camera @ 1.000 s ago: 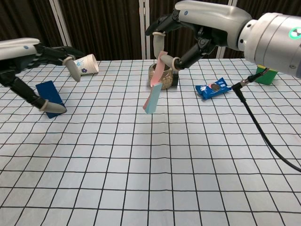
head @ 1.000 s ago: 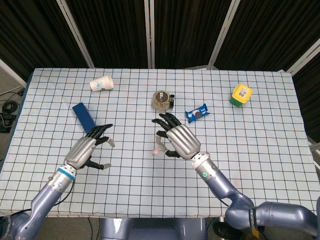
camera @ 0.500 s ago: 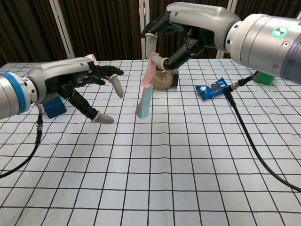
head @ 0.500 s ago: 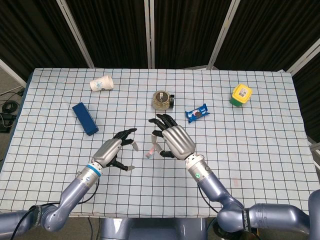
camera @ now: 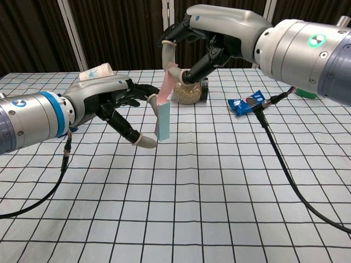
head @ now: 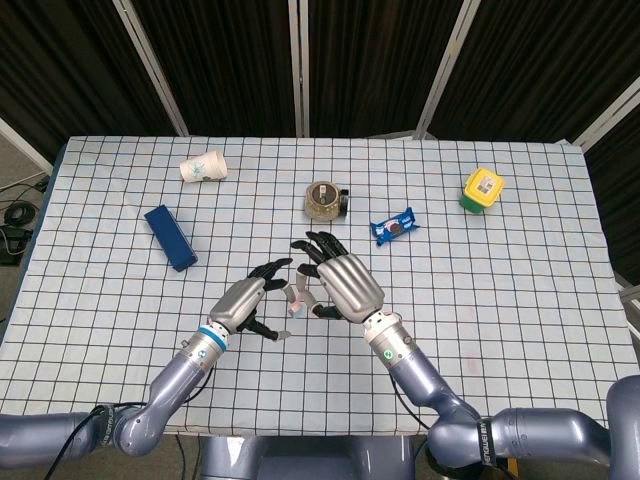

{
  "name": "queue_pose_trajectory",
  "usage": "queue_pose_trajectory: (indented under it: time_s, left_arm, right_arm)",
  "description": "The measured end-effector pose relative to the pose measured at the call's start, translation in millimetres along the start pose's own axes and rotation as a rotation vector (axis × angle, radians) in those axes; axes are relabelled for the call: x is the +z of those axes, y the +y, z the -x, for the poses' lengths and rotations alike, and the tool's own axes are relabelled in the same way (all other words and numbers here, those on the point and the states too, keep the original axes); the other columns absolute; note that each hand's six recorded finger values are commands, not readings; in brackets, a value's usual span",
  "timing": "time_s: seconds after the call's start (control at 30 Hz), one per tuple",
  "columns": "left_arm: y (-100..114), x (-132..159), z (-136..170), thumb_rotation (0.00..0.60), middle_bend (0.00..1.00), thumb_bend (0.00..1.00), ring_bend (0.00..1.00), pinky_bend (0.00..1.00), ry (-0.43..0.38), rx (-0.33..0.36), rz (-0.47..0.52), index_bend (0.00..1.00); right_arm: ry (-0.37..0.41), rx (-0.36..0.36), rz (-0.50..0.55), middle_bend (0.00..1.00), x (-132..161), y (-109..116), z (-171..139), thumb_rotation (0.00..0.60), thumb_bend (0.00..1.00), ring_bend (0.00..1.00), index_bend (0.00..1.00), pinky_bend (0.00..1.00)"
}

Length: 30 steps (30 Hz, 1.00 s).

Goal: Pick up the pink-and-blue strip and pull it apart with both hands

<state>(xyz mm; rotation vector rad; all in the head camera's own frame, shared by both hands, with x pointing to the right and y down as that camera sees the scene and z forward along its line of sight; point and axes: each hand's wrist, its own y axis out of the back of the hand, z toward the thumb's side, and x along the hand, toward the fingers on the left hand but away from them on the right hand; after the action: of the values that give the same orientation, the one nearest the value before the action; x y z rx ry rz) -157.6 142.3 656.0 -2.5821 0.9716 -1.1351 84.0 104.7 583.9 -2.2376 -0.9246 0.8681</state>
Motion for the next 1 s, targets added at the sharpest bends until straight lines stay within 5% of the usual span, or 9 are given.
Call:
queue_pose_trajectory:
  time_s: [0.27,1.0]
  left_arm:
    - [-3.4,4.1,-4.3,0.6,0.0,0.34,0.0,0.0,0.017,-0.008,0.008,0.5]
    - [-5.7,9.9,-5.4,0.6,0.0,0.38,0.0,0.0,0.026,0.008,0.006,0.54]
  right_arm:
    - [0.006,-0.013,0.012,0.14,1.5,2.8,-1.7,0.6,0.45,0.0,0.72,0.0]
    - [0.003,-0.027,0.008,0.14,-1.9,11.9,-4.4,0.6,0.45,0.0,0.72,0.0]
